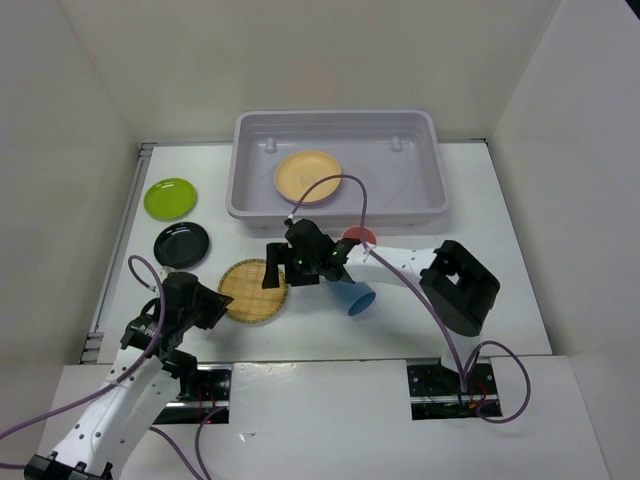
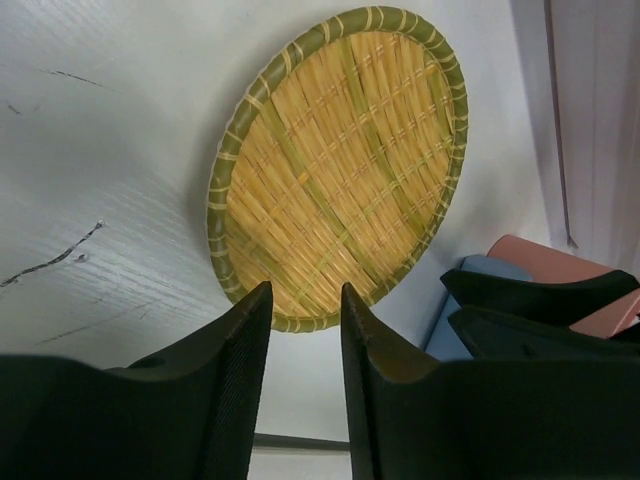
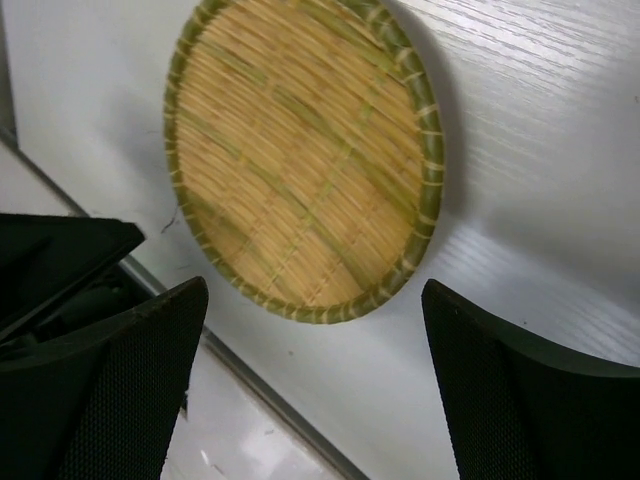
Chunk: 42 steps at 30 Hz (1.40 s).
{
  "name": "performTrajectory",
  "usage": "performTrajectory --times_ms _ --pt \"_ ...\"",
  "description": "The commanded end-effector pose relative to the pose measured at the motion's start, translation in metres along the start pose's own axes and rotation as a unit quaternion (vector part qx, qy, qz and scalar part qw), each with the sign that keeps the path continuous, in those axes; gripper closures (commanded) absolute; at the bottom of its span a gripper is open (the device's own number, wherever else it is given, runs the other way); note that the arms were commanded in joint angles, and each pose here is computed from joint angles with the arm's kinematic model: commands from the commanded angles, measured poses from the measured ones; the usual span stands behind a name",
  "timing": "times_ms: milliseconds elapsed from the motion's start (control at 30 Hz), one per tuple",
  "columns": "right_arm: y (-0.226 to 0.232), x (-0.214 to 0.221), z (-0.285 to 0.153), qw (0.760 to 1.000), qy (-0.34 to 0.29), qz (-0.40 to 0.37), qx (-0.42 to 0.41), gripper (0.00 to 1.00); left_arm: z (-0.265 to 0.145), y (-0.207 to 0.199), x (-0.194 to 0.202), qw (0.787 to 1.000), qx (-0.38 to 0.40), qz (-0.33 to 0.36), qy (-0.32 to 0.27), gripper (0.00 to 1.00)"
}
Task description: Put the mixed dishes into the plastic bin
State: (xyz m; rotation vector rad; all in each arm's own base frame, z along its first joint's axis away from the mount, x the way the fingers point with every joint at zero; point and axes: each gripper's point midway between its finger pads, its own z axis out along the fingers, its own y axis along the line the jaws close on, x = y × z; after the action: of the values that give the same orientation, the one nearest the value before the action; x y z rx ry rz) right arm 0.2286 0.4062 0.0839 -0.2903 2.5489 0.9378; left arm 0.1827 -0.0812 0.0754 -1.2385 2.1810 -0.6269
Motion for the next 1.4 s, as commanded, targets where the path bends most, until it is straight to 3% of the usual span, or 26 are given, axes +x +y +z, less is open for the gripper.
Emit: performTrajectory --times_ms 0,300,1000,1267,1367 --pt "0.003 -0.01 0.014 0.999 -0.036 0.013 -0.004 0.09 0.001 0.003 -0.006 1.0 -0.009 -0.008 -0.015 0.58" --pt "-0.01 -0.006 0.03 0.998 -0.046 0.04 0.007 0.1 0.011 0.016 -0.001 0.999 -0.033 -0.001 -0.008 0.43" --pt "-0.022 0.014 0.051 0.997 -0.028 0.067 -0.003 0.13 0.029 0.021 -0.004 0.994 -0.099 0.038 0.008 0.42" --pt "-0.018 0.017 0.056 0.997 -0.02 0.071 -0.018 0.22 0.034 0.016 -0.007 0.994 -0.098 0.038 0.003 0.59" --pt "-0.017 0.018 0.055 0.997 -0.017 0.075 -0.021 0.31 0.035 0.015 -0.007 0.994 -0.098 0.038 0.002 0.68"
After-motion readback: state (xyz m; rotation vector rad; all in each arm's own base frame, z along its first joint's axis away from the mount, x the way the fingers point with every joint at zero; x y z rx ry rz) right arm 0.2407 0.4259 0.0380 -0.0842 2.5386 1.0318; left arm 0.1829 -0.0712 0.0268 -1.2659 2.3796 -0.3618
